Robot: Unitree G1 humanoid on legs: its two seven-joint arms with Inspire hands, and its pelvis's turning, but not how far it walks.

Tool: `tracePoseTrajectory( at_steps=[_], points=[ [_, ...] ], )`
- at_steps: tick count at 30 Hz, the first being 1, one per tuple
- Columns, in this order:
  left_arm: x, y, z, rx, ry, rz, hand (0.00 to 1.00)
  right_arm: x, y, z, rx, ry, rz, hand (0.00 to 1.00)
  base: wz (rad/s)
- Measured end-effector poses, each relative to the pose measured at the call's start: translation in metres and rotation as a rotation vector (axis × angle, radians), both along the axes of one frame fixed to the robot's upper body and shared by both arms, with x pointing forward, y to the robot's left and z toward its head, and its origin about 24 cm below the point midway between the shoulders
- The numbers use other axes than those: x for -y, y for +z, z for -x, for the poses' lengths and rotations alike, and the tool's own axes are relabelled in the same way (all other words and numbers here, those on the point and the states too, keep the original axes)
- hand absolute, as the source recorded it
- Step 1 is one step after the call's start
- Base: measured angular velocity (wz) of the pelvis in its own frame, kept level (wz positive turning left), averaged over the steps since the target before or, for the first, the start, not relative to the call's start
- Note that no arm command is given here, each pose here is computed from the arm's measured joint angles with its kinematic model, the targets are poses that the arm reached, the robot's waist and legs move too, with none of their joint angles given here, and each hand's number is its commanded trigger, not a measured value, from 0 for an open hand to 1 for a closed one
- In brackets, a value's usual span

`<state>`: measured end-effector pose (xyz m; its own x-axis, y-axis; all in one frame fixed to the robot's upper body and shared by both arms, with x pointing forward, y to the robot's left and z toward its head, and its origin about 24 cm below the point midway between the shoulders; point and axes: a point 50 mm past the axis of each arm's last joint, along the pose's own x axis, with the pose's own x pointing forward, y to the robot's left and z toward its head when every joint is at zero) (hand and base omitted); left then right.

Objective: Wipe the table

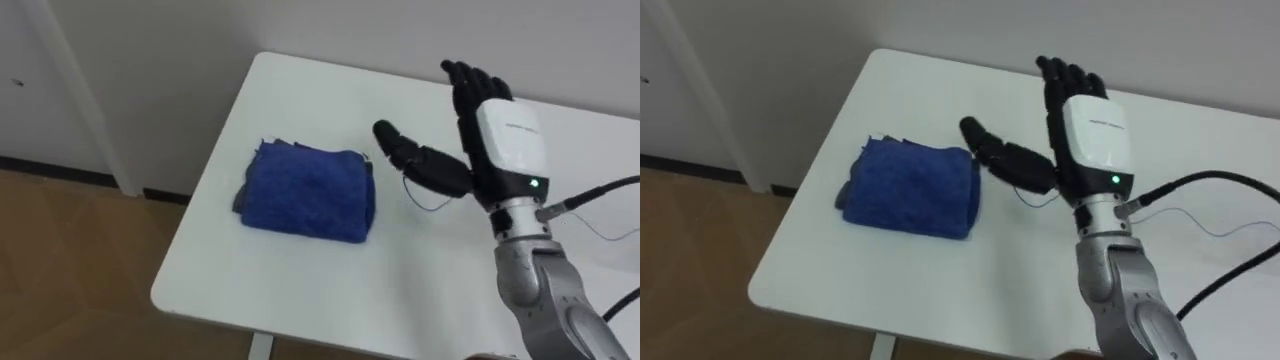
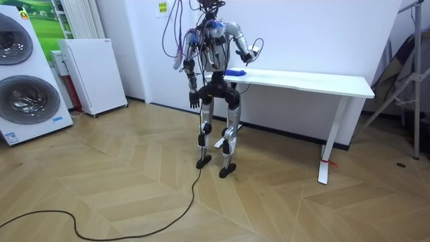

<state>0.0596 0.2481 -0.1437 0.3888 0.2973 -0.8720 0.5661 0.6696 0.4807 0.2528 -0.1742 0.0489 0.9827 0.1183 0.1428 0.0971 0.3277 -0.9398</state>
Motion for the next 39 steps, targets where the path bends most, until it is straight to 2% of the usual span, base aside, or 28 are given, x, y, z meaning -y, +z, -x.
tracePoseTrajectory(
  at_steps=[9,22,29,34,39],
  points=[
    [0.001,-0.001,0.000,-0.005,-0.007,0.013,0.00,-0.007,-0.010,0.002,-0.068,0.052,0.129,0.00,0.11],
    [0.006,-0.001,-0.012,-0.012,-0.040,0.052,0.00,-0.021,-0.046,0.013,-0.214,0.143,0.278,0.00,0.05],
    [0.004,-0.002,-0.009,-0.023,-0.034,0.052,0.00,-0.014,-0.053,0.008,-0.254,0.111,0.324,0.00,0.06],
    [0.003,-0.002,-0.005,-0.042,-0.026,0.052,0.00,-0.004,-0.073,0.012,-0.347,0.065,0.351,0.00,0.07],
    [0.001,-0.003,0.002,-0.067,-0.015,0.041,0.00,-0.002,-0.072,0.007,-0.343,0.049,0.357,0.00,0.07]
  ],
)
